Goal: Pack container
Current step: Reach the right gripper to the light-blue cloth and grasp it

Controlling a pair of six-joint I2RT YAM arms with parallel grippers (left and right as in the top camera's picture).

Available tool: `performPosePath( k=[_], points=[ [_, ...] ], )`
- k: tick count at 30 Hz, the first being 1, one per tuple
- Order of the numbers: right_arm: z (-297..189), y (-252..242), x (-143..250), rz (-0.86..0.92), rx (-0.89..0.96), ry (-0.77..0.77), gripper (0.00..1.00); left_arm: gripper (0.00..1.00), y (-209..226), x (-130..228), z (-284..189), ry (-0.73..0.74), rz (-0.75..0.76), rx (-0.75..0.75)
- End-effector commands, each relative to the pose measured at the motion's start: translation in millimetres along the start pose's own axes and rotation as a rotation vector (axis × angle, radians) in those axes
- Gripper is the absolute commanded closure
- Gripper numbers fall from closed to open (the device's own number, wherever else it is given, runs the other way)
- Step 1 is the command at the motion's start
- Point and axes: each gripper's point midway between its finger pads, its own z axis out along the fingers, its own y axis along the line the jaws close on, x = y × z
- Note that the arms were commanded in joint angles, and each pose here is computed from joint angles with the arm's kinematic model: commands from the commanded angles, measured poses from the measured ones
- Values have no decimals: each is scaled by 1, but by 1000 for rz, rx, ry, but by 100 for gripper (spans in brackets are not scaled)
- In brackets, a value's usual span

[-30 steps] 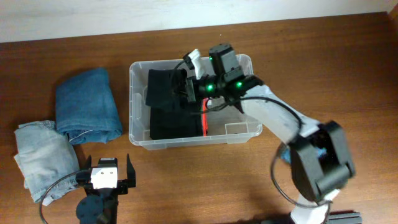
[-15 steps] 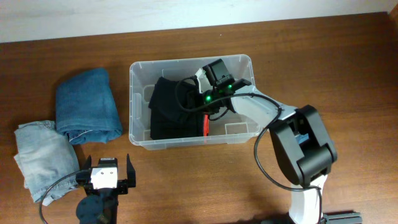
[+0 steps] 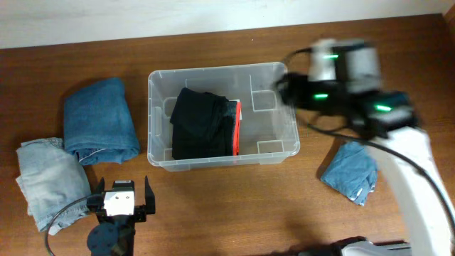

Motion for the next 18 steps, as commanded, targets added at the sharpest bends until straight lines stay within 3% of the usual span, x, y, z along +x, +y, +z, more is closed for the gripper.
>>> performPosePath(
  k=[1,9,18],
  points=[
    [-66,-82,-8,193,193,-105,6,1,-1,0,0,-4,-1,6],
    [-122,-211,58,480,445,36,1,1,-1,0,0,-4,-1,6],
    [-67,-269,146,744,411,171,1,1,-1,0,0,-4,-1,6]
  ],
)
